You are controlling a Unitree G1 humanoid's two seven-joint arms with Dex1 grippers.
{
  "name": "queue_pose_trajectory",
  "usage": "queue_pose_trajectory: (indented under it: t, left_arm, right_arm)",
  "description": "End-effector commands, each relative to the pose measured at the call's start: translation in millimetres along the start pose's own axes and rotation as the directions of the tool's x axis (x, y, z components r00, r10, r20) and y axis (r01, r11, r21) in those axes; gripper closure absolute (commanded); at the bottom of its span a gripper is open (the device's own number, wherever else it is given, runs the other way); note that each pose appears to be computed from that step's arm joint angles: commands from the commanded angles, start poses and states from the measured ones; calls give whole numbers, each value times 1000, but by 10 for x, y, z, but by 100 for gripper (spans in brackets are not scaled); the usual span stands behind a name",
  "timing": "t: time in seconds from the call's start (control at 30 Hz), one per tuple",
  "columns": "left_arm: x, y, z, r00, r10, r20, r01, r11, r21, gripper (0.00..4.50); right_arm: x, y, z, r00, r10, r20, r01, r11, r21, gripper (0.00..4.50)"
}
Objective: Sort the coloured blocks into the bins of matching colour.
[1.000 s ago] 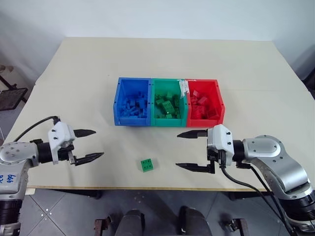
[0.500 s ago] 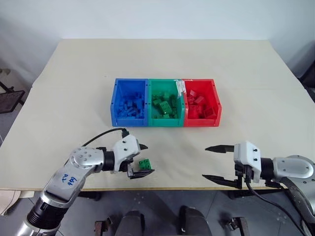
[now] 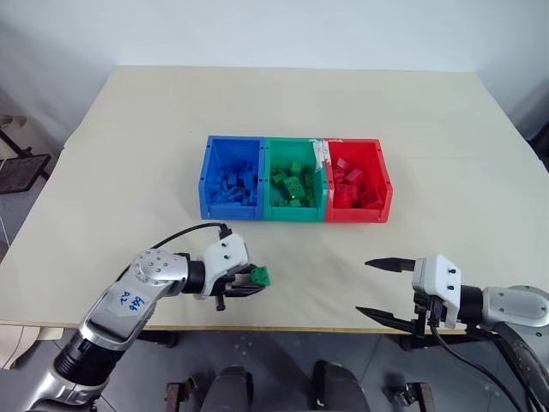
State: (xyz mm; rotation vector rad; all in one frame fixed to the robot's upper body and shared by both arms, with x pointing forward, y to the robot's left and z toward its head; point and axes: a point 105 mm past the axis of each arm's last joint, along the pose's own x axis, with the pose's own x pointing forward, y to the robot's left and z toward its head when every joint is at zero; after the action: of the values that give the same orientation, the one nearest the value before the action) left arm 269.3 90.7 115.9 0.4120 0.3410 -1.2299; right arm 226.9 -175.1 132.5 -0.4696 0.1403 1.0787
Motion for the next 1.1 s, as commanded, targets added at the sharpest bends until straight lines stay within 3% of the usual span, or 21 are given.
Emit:
queue_pose_trajectory:
  t: [0.03,0.2,0.4,0.63,0.73,0.9,1.1]
  left_arm:
    - [-97,302,460,979,94,178,-102,994,39,302]
    - [107,835,1033,908,252,336,-305,945,117,302]
    - [384,1178,1226,878,336,342,-411,894,177,302]
    - [306,1171,1258,888,285,361,-377,901,213,83]
    - [142,1050,1190,901,215,377,-320,916,242,6]
    - [-388,747,778,933,77,352,-194,930,312,6]
    - [-965,661,178,944,196,265,-261,935,241,6]
  right_arm:
    - [-97,-90,161,987,-130,91,131,991,1,0]
    - [-231,-281,232,905,-386,177,380,922,71,0]
    - [-286,-393,292,823,-529,207,518,848,112,0]
    - [-248,-375,365,837,-505,211,497,863,95,0]
    - [-185,-350,420,871,-441,214,437,897,68,0]
    - [-67,-271,427,945,-271,185,275,961,3,0]
    - [7,-301,367,972,-173,158,182,982,-44,0]
